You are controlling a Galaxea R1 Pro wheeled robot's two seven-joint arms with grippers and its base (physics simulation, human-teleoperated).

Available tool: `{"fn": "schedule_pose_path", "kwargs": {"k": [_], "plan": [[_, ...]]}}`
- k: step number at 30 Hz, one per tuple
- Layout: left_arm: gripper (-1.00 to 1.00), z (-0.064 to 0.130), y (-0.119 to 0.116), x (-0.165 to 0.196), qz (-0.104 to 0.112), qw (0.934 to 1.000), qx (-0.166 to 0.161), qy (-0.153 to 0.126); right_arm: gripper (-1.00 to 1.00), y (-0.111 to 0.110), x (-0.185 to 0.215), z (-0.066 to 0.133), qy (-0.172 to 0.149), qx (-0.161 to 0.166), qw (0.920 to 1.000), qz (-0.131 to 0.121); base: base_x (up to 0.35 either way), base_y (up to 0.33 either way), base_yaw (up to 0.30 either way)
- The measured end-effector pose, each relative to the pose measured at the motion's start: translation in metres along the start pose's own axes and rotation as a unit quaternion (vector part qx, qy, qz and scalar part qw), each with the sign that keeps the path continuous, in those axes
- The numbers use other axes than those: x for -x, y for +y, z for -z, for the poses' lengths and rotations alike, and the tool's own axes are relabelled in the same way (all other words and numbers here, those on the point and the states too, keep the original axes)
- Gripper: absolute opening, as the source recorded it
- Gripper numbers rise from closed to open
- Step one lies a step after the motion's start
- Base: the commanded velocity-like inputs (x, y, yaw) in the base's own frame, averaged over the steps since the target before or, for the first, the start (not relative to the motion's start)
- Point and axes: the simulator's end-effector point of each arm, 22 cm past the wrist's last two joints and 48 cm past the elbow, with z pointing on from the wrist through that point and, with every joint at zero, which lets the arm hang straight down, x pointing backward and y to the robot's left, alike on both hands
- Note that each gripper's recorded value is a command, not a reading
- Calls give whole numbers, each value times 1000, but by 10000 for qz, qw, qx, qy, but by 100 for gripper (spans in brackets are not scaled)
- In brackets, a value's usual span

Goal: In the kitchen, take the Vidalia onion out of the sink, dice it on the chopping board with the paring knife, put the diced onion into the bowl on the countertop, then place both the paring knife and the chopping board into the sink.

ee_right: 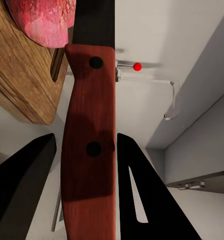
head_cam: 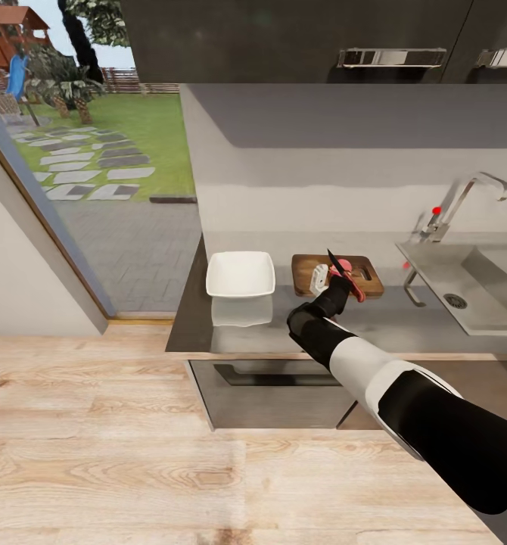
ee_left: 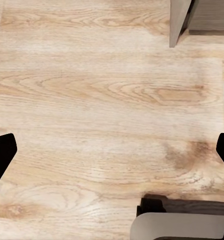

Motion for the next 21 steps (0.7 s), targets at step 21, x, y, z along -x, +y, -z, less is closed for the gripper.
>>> {"fn": "schedule_pose_path", "kwargs": {"k": [21], "plan": [[100, 0, 0, 0, 1, 10000, 1, 3, -100, -2, 1, 0, -13, -15, 10000, -25, 0, 0, 0]]}}
